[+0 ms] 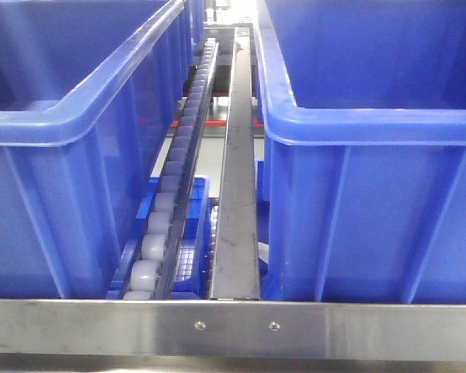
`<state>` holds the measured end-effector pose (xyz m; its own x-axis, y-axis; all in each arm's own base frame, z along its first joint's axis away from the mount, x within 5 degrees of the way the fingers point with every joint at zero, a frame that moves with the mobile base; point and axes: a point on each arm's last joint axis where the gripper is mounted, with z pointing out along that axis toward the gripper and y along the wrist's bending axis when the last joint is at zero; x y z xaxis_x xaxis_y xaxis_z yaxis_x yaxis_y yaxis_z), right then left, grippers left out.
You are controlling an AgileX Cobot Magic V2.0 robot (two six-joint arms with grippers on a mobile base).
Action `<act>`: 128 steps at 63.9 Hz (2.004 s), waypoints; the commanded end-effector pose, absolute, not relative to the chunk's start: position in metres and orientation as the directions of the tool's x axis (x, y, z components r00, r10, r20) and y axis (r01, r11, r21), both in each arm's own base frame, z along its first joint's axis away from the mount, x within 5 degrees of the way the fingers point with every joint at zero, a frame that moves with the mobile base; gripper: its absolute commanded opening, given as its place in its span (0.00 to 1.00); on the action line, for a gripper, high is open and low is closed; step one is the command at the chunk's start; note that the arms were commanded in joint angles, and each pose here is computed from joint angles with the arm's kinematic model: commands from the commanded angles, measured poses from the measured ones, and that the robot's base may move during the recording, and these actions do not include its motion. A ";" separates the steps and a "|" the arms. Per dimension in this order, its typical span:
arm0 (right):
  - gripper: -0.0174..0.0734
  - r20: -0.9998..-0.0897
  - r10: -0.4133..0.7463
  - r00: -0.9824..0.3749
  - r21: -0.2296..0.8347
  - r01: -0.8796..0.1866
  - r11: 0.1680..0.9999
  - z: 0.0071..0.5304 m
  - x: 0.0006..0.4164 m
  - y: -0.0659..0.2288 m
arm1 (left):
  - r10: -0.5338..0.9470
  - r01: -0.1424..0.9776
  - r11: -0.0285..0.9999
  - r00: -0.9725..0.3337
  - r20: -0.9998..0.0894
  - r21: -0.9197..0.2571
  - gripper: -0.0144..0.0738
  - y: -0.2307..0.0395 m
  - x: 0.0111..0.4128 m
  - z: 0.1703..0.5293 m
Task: Pick and sort blue part to right shelf
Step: 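Lower both held parts into the open blue bins, then open both grippers to release the parts inside the bins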
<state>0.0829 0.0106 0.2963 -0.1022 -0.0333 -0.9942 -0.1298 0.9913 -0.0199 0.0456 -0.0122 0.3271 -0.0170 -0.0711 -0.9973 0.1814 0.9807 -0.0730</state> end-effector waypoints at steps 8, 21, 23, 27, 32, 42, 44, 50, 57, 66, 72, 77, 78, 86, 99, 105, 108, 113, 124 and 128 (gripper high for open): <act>0.65 -0.999 -0.026 0.047 -0.032 -0.132 0.991 0.322 0.095 0.013 | -0.188 0.182 0.965 -0.008 -0.982 -0.186 0.62 -0.015 0.075 0.345; 0.65 -0.999 -0.034 -0.014 -0.032 -0.136 0.990 0.332 0.132 0.018 | -0.062 0.159 0.984 -0.096 -0.993 -0.077 0.62 -0.018 0.123 0.350; 0.65 -0.999 -0.034 -0.011 -0.032 -0.136 0.990 0.335 0.138 0.019 | -0.063 0.153 0.985 -0.103 -0.993 -0.078 0.62 -0.019 0.131 0.351; 0.65 -0.999 -0.036 -0.029 -0.032 -0.138 0.990 0.337 0.152 0.021 | -0.061 0.145 0.986 -0.130 -0.990 -0.080 0.62 -0.020 0.146 0.351; 0.65 -0.997 -0.041 -0.064 -0.032 -0.140 0.990 0.336 0.170 0.023 | -0.056 0.142 0.987 -0.177 -0.983 -0.082 0.62 -0.022 0.164 0.350; 0.65 -0.993 -0.046 -0.104 -0.031 -0.145 0.989 0.322 0.199 0.028 | -0.041 0.168 0.982 -0.235 -0.971 -0.082 0.62 -0.033 0.195 0.342; 0.65 -0.993 -0.047 -0.106 -0.031 -0.146 0.989 0.319 0.203 0.028 | -0.038 0.173 0.981 -0.241 -0.970 -0.082 0.62 -0.035 0.200 0.340; 0.65 -0.993 -0.047 -0.110 -0.030 -0.148 0.989 0.313 0.214 0.030 | -0.030 0.185 0.980 -0.258 -0.966 -0.080 0.63 -0.042 0.212 0.331; 0.65 -0.992 -0.047 -0.113 -0.030 -0.149 0.988 0.310 0.218 0.031 | -0.021 0.192 0.978 -0.283 -0.959 -0.078 0.63 -0.046 0.220 0.323; 0.65 -0.992 -0.046 -0.116 -0.029 -0.148 0.989 0.309 0.218 0.031 | -0.019 0.190 0.979 -0.295 -0.955 -0.078 0.68 -0.047 0.223 0.320; 0.72 -0.989 -0.044 -0.139 -0.024 -0.146 0.989 0.307 0.218 0.030 | -0.020 0.189 0.979 -0.292 -0.956 -0.078 0.81 -0.046 0.223 0.321; 0.84 -0.985 -0.028 -0.170 -0.004 -0.139 0.990 0.305 0.218 0.030 | -0.020 0.189 0.979 -0.292 -0.956 -0.078 0.92 -0.046 0.223 0.321; 0.87 -0.984 -0.021 -0.175 0.003 -0.137 0.991 0.304 0.218 0.030 | -0.020 0.189 0.979 -0.292 -0.956 -0.078 0.94 -0.046 0.223 0.321; 0.88 -0.981 0.002 -0.194 0.027 -0.128 0.991 0.303 0.218 0.030 | -0.018 0.189 0.979 -0.292 -0.956 -0.076 0.95 -0.046 0.223 0.321; 0.88 -0.984 0.003 -0.178 0.026 -0.128 0.991 0.307 0.214 0.029 | 0.017 0.201 0.979 -0.281 -0.959 -0.042 0.83 -0.046 0.220 0.323; 0.80 -0.987 0.006 -0.158 0.027 -0.129 0.991 0.311 0.210 0.029 | 0.017 0.209 0.977 -0.281 -0.959 -0.044 0.66 -0.046 0.214 0.326; 0.71 -0.989 0.008 -0.146 0.027 -0.129 0.991 0.313 0.208 0.028 | 0.017 0.212 0.976 -0.280 -0.960 -0.044 0.54 -0.045 0.212 0.328; 0.48 -0.992 0.010 -0.130 0.027 -0.130 0.991 0.317 0.205 0.028 | 0.012 0.215 0.976 -0.265 -0.964 -0.047 0.32 -0.045 0.207 0.332; 0.26 -0.996 0.016 -0.086 0.027 -0.131 0.991 0.323 0.202 0.027 | -0.067 0.200 0.972 -0.261 -0.963 -0.122 0.32 -0.044 0.204 0.336; 0.26 -0.997 0.018 -0.077 0.028 -0.131 0.991 0.324 0.202 0.027 | -0.065 0.201 0.972 -0.263 -0.963 -0.120 0.31 -0.044 0.204 0.335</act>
<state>0.2015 0.0276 0.2981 -0.2348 -0.0043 -0.9720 -0.1289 0.9913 0.0268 0.2036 -0.0442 0.3126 -0.3707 -0.0069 -0.9287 0.2097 0.9735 -0.0910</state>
